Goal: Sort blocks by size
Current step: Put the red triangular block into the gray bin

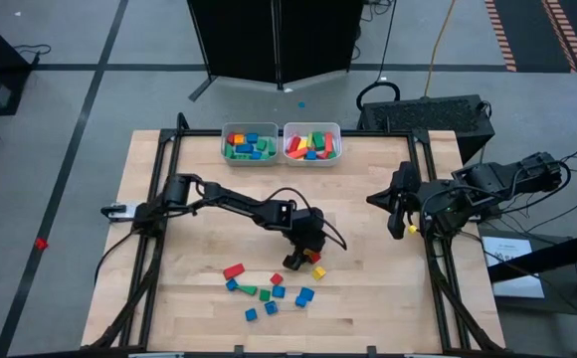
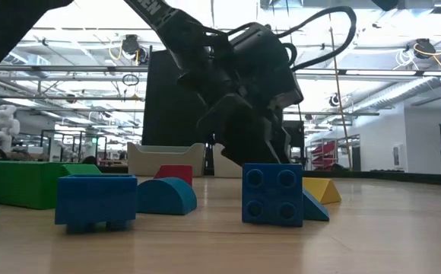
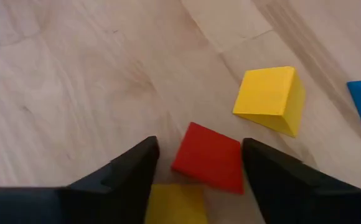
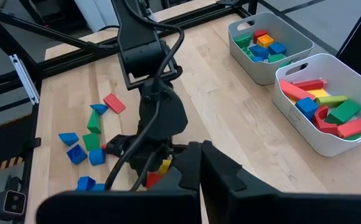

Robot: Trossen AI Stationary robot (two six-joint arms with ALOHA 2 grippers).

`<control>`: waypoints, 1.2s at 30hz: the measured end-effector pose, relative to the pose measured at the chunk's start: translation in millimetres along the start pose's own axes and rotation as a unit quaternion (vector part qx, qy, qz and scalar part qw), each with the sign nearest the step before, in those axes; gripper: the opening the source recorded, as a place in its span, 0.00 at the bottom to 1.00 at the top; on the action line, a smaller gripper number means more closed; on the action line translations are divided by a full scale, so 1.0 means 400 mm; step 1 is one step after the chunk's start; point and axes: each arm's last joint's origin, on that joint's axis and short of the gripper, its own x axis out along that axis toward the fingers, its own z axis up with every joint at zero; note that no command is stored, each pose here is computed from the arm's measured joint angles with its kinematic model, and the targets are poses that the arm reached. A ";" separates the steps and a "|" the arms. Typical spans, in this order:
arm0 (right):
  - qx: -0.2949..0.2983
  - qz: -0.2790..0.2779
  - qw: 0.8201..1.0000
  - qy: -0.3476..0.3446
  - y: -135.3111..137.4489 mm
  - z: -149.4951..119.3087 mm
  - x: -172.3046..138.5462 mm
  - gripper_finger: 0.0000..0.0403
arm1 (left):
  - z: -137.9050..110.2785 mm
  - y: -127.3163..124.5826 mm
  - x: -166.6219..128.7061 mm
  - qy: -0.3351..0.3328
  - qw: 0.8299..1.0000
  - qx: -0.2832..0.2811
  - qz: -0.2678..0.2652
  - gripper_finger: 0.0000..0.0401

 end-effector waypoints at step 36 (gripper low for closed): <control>-0.036 -0.016 0.999 0.021 -0.008 -0.011 -0.001 0.00 | -0.110 0.303 -0.657 0.017 0.819 -0.405 0.407 0.32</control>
